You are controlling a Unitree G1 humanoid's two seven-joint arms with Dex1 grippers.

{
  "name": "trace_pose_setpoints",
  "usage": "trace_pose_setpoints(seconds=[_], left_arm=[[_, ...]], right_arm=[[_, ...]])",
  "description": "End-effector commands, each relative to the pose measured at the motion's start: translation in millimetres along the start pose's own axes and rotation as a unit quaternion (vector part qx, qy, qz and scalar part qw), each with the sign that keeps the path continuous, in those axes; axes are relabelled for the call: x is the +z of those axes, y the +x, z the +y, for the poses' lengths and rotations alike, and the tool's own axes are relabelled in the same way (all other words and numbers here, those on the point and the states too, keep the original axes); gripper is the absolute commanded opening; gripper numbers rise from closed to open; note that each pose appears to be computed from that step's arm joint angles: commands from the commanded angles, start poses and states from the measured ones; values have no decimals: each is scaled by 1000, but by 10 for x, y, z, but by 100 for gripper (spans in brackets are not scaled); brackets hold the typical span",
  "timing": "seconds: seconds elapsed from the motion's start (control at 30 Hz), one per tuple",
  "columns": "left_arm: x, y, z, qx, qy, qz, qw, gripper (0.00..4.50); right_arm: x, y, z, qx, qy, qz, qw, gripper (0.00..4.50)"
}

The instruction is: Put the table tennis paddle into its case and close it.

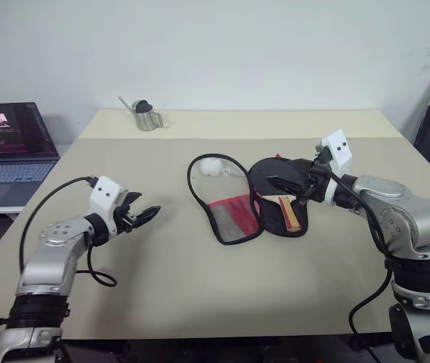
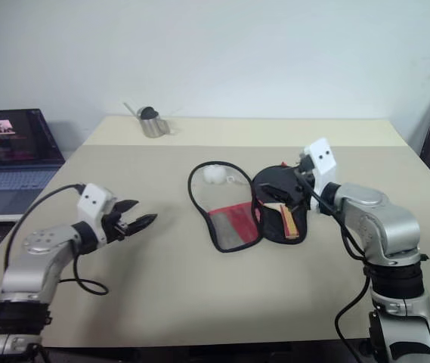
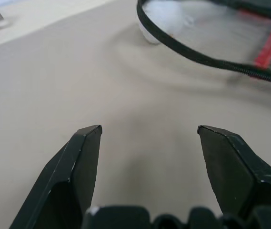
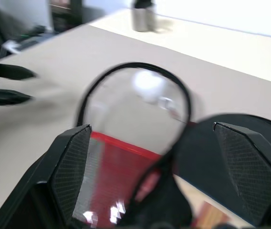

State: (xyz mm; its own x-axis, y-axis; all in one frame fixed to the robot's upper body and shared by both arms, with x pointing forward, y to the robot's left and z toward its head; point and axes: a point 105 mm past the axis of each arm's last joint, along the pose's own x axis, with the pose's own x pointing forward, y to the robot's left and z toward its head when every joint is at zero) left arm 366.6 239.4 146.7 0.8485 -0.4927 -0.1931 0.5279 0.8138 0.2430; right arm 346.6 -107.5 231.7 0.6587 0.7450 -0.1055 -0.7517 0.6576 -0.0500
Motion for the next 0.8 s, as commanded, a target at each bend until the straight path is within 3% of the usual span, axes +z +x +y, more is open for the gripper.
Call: trace_pose_setpoints(seconds=[0.03,0.17,0.57,0.7,0.8], left_arm=[[138,173,-48,-26,9,-30,999,352],[125,352,-136,-67,14,-24,997,352],[9,848,-368,-113,18,3,993,352],[114,988,-466,-125,18,-11,992,352],[329,1095,-580,-144,24,-43,988,352]], right_arm=[[175,-40,293,78,-29,-34,996,447],[172,-96,383,109,-39,-31,993,447],[198,-155,281,83,-48,-28,995,447],[210,-171,267,77,-49,-30,995,447],[220,-182,258,73,-49,-32,996,447]])
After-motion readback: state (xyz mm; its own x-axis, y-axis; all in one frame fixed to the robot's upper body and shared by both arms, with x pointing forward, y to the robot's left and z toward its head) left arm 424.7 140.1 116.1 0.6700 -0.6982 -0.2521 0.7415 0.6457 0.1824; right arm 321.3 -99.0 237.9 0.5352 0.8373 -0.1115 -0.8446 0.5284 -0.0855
